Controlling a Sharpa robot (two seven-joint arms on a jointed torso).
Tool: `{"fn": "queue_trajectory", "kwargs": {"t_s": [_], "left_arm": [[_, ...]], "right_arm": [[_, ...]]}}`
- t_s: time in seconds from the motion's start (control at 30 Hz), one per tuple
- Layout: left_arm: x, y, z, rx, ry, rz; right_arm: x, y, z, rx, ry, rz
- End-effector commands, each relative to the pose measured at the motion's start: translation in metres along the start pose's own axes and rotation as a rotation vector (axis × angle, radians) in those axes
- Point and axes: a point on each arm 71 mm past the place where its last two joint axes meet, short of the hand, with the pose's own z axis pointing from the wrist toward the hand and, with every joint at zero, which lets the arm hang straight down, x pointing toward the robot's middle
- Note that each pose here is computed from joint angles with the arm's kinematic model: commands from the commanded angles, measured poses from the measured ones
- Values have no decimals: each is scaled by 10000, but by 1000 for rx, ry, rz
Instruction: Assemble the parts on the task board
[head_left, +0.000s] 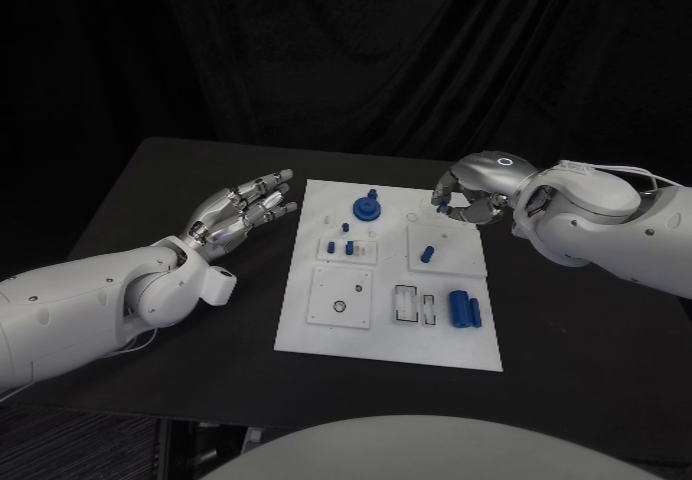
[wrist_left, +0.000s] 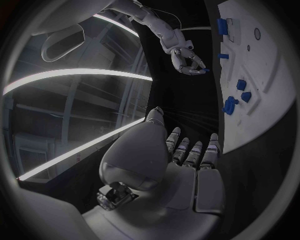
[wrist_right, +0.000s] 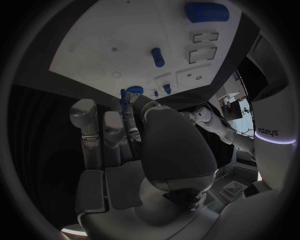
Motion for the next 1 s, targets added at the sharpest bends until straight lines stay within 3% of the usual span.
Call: {"fn": "queue_trajectory", "kwargs": {"t_s": [0.03,0.27,0.53,1.0], "left_arm": [[30,-10,8,22,12,-17],[45,-6,10,22,14,-19],[61,4,18,20,18,-22],[85,38,15,13,23,-30]], "right_arm": [[-59,98,-8,-6,-27,5],[-58,505,-11,-106,10,27],[98,1003,15,-238,48,9],[487,1372,143,-333,102,-10]]}}
